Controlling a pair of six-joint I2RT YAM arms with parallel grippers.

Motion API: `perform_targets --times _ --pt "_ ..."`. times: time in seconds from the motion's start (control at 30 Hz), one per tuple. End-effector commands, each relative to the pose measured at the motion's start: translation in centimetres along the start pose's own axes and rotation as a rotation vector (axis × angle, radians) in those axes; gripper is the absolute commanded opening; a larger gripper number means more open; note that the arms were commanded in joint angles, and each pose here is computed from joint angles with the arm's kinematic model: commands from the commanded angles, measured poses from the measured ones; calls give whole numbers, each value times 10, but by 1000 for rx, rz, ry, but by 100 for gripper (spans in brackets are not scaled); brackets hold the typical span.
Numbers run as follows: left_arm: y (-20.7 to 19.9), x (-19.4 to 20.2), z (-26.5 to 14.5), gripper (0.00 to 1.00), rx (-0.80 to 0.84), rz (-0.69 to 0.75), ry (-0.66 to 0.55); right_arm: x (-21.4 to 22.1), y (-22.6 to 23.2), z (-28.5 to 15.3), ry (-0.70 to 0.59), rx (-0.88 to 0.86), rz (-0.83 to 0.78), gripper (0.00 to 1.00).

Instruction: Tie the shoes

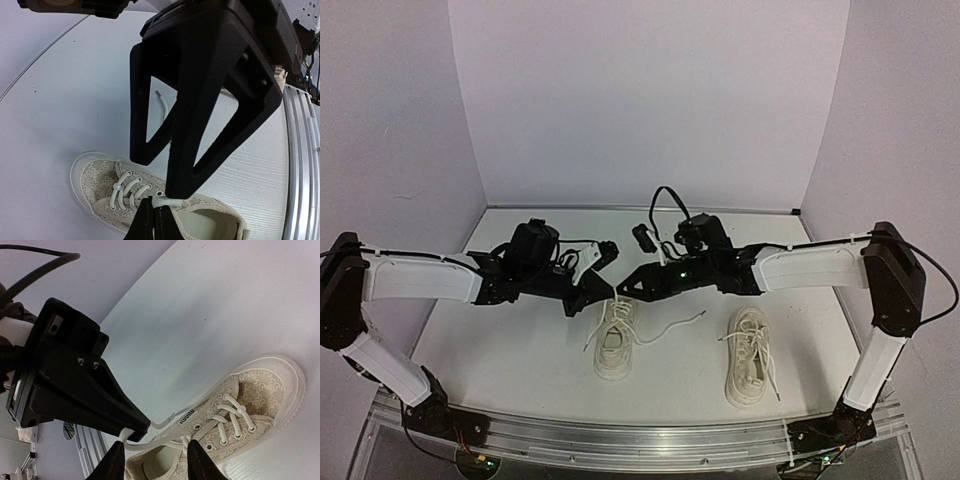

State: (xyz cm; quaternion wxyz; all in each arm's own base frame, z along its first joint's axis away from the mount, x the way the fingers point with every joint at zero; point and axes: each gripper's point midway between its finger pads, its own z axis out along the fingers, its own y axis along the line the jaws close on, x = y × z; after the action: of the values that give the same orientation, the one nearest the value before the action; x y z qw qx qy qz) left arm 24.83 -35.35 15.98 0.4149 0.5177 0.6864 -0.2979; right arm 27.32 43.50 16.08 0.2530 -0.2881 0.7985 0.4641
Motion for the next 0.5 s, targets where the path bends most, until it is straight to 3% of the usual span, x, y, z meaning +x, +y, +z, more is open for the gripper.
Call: perform_targets --times 0.0,0.33,0.47 --pt "0 -8 4 0 1 12 -32 -18 19 5 -51 -83 -15 40" --pt "-1 -8 5 0 -2 21 -33 -8 11 14 -22 -69 17 31" --pt "-1 -7 6 0 -3 21 -33 -6 9 15 -16 -66 20 19"
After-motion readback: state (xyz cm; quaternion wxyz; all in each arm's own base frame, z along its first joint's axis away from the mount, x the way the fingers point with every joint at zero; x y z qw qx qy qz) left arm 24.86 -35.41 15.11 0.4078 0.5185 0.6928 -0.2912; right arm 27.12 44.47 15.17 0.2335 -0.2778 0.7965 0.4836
